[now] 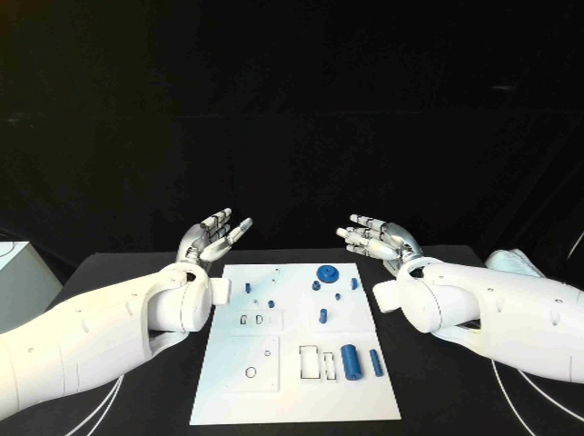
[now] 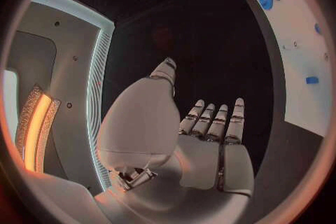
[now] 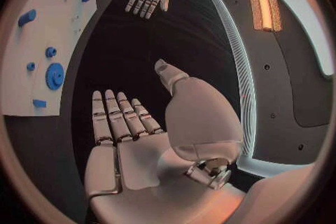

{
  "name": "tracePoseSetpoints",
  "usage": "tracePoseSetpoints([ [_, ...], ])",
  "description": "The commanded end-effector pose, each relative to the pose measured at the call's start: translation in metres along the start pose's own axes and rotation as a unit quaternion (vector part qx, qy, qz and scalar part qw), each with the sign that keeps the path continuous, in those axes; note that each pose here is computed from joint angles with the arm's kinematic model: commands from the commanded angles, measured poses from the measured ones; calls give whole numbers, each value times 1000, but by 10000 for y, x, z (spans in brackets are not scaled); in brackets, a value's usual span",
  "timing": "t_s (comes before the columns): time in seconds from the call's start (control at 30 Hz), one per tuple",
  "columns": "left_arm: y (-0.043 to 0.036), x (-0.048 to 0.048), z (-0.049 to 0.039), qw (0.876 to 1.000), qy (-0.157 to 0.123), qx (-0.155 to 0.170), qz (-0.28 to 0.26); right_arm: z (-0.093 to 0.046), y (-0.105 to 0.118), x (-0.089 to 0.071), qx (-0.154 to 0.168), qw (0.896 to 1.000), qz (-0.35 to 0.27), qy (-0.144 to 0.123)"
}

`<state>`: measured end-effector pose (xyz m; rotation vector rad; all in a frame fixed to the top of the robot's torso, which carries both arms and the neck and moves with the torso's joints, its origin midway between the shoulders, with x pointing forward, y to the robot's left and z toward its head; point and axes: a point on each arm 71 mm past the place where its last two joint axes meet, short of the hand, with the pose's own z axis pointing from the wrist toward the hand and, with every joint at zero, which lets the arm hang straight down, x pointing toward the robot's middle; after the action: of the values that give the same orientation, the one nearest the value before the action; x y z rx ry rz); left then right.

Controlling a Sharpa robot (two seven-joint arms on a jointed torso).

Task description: Assemble the parts on the task board

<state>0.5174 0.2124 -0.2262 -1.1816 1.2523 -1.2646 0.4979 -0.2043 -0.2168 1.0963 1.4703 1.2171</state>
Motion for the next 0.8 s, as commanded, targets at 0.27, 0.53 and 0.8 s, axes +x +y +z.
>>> tracePoseSetpoints([
  [0.27,-59,32,13,997,78,9,-14,27,157,-100,-86,979,-174,63],
  [0.53,-134,38,-35,996,91,15,-10,34,265,-158,-132,948,-281,69],
  [0.8,-251,60,-149,993,113,16,-14,54,385,-150,-141,910,-380,88],
])
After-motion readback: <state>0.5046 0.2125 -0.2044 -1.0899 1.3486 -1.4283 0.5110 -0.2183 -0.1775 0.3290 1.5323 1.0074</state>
